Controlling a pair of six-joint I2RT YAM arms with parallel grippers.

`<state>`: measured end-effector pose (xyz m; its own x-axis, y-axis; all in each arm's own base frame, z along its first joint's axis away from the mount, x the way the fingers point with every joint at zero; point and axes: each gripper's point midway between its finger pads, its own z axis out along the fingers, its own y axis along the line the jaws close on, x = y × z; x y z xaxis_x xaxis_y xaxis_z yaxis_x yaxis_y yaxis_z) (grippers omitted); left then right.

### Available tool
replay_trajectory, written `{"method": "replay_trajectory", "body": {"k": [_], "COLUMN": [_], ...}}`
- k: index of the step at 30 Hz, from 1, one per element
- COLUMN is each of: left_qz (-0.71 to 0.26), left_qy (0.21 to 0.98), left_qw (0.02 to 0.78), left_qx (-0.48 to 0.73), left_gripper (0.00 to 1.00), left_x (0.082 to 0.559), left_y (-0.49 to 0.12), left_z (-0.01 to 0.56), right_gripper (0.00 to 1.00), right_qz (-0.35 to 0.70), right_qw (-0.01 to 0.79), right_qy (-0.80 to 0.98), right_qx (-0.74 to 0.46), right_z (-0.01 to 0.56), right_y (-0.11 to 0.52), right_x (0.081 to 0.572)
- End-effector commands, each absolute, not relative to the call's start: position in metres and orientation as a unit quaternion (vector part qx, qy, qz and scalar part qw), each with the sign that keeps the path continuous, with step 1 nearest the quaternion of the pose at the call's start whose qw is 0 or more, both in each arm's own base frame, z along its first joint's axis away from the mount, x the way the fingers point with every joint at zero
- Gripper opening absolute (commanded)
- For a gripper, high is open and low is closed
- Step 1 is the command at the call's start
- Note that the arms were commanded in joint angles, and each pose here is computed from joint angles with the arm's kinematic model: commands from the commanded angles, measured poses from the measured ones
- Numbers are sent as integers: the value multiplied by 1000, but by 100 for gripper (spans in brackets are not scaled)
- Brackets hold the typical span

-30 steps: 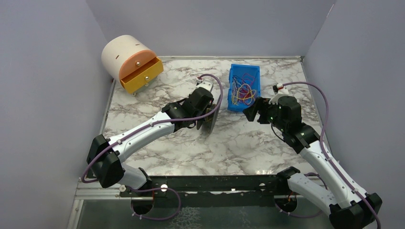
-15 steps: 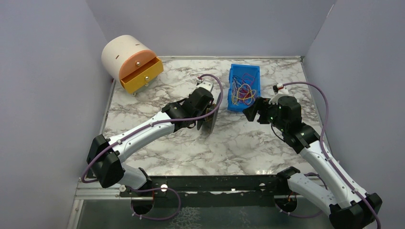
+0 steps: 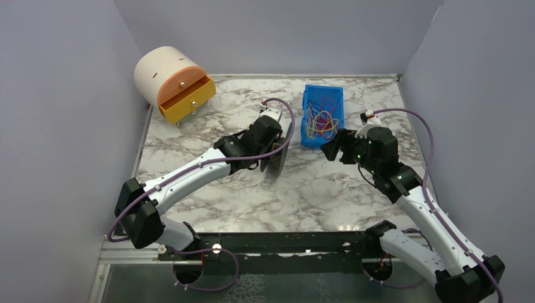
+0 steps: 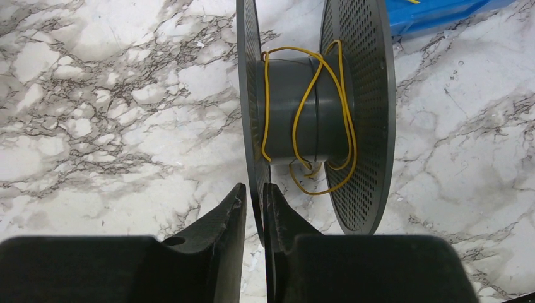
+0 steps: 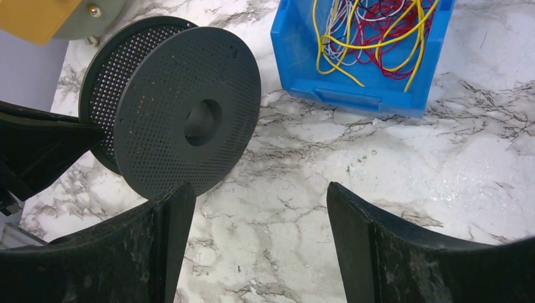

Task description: Wrap the cables

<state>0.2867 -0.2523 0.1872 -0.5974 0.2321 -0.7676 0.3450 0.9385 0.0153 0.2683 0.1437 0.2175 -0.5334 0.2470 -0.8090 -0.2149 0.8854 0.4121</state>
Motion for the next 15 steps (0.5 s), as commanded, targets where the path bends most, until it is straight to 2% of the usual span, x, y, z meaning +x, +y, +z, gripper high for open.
{"method": "replay_trajectory", "body": {"k": [1,15], "left_qz": [-65,-62], "left_qy": [883,882], "left_qw": [439,441], "left_qx": [155,155], "left_gripper": [19,23], "left_x": [292,292], "left_y": [-252,-250], "left_z": [197,198], "right_gripper": [81,81], "right_qz": [247,249], "right_qw": [471,470], "right_qy": [847,847], "right_qx": [7,7], "right_z": [212,212], "right_y": [148,148], "right_x": [264,264]}}
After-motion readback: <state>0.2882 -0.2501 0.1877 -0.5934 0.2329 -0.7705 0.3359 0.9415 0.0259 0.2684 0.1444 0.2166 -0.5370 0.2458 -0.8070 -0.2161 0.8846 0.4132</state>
